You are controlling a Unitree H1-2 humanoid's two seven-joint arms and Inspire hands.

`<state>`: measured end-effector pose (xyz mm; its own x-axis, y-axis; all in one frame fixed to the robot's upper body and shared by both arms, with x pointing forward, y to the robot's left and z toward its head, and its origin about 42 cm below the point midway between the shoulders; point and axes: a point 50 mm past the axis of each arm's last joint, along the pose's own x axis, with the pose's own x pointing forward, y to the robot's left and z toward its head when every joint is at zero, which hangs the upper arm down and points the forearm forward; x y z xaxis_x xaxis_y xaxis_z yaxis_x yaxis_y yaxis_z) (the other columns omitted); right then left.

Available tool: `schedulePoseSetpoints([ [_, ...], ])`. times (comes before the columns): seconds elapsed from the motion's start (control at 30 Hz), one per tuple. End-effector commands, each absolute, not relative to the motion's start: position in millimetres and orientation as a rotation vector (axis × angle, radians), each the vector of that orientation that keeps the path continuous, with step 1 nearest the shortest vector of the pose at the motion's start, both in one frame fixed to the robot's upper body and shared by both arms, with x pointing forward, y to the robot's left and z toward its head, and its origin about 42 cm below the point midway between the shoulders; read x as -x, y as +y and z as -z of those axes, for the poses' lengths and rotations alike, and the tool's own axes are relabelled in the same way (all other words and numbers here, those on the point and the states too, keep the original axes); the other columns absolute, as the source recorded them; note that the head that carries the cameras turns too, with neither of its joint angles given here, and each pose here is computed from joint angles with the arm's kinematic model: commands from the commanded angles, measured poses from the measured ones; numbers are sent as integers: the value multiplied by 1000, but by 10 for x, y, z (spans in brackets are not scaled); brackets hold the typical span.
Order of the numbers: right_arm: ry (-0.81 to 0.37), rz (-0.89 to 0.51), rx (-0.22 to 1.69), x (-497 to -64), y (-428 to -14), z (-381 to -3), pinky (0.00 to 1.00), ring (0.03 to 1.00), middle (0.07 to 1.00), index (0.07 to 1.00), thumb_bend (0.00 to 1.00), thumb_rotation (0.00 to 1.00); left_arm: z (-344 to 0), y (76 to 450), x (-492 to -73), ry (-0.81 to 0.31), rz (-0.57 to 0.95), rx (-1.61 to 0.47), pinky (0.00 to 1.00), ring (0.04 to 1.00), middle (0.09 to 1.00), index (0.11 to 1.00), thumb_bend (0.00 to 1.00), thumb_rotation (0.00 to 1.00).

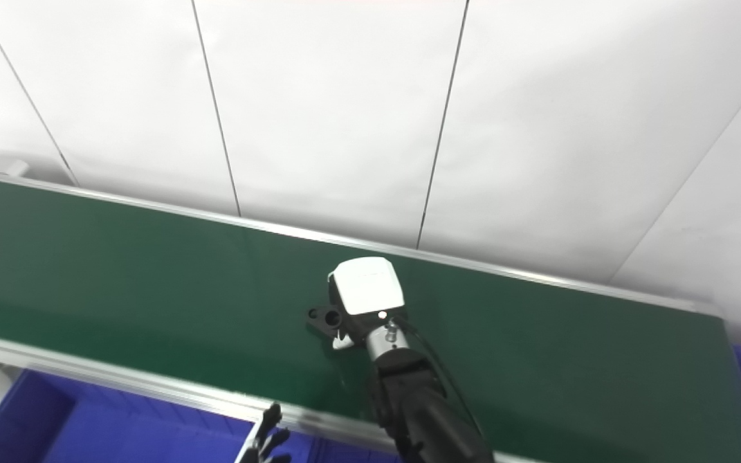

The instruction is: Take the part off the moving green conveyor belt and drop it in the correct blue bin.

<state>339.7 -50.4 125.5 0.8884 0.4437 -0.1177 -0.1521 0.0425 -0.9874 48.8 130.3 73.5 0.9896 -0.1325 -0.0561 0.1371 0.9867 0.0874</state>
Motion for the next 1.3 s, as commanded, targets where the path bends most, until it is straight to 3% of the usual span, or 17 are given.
schedulePoseSetpoints([
  [0.0, -335, -418, 1413, -3394, -460, -1603, 82, 138, 222, 488, 513, 115, -926, 1186, -544, -26, 146, -34, 837, 927, 1000, 1000, 919, 962],
  [0.33, -410, -330, 1366, -3035, -883, -2228, 90, 149, 234, 488, 511, 136, -964, 1353, -658, -18, 172, -26, 869, 945, 1000, 1000, 920, 988],
  [0.67, -361, -340, 1356, -2364, -1104, -2502, 93, 157, 250, 487, 510, 134, -1083, 1518, -712, -13, 181, -14, 924, 967, 1000, 1000, 883, 1000],
  [1.0, -126, -403, 1307, -1663, -1268, -2621, 94, 162, 267, 489, 508, 135, -1200, 1594, -705, -2, 190, 30, 999, 994, 1000, 1000, 865, 1000],
  [1.13, -13, -428, 1251, -1390, -1261, -2483, 81, 147, 240, 488, 510, 131, -1260, 1601, -718, -5, 186, 31, 996, 991, 1000, 1000, 865, 1000],
  [1.27, 116, -476, 1223, -1211, -1223, -2305, 102, 174, 275, 489, 509, 135, -1304, 1590, -725, -13, 186, 38, 997, 988, 1000, 1000, 846, 1000],
])
